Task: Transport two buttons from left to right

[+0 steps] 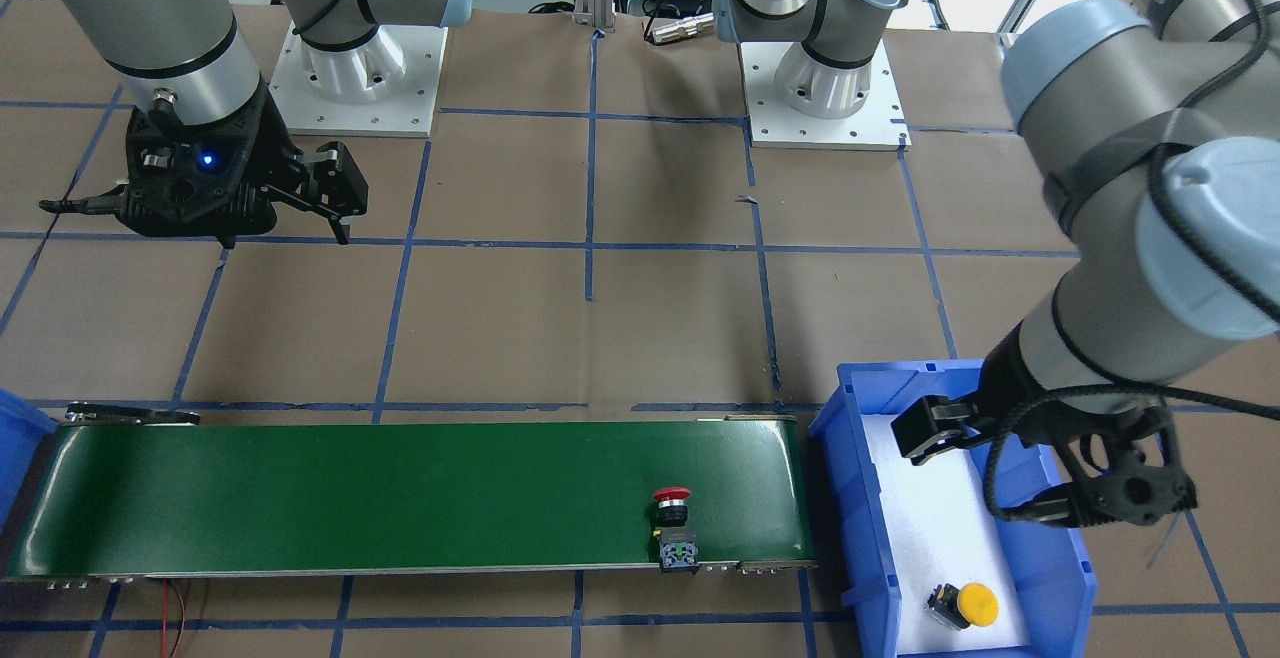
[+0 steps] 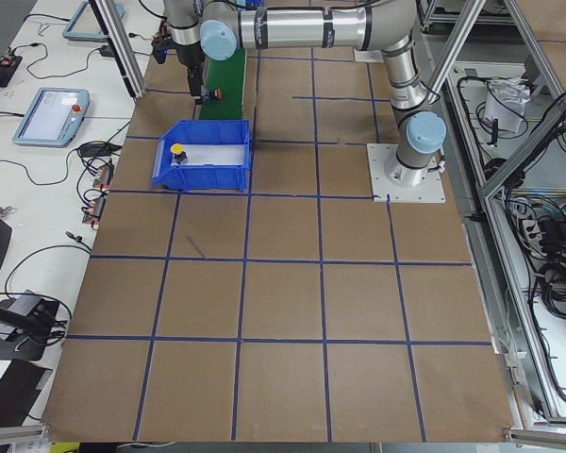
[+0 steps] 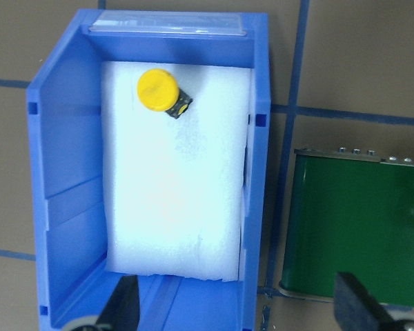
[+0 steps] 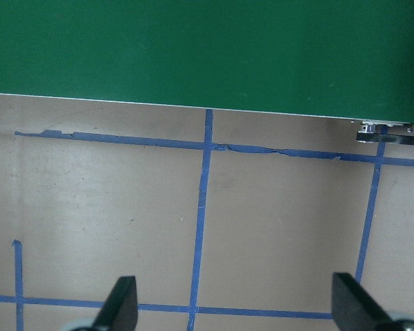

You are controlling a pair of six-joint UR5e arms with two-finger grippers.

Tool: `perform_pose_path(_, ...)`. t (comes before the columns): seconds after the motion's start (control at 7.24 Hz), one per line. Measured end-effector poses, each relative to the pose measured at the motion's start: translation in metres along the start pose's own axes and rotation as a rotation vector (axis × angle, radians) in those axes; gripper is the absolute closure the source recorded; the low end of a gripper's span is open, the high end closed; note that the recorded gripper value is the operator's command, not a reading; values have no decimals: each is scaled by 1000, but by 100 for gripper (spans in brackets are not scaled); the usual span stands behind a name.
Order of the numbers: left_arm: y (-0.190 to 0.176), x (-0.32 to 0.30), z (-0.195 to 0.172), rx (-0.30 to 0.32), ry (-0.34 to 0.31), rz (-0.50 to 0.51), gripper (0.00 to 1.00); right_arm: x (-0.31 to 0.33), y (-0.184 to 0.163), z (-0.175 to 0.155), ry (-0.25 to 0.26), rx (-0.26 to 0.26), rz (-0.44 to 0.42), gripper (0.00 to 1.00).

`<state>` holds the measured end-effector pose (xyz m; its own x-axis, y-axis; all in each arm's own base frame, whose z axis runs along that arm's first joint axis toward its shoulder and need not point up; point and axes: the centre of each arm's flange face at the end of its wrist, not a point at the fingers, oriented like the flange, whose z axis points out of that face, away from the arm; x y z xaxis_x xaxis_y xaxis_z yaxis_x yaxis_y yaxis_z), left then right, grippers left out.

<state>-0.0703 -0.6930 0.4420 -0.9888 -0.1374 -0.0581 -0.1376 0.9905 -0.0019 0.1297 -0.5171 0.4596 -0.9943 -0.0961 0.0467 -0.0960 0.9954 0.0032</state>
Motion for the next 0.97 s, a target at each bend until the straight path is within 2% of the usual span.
perform_pose_path(0.28, -1, -14, -11, 23, 29, 37, 0, 0, 0, 0, 2, 1, 1, 0)
perform_pose_path(0.55, 5, -17, -31, 75, 28, 114, 0, 0, 0, 0, 4, 1, 1, 0)
perform_pose_path(0.69, 8, -16, -34, 81, 27, 134, 0, 1, -1, -1, 5, 6, 1, 0)
perform_pose_path(0.97, 12, -15, -39, 88, 29, 164, 0, 1, -4, -4, 9, 37, 2, 0)
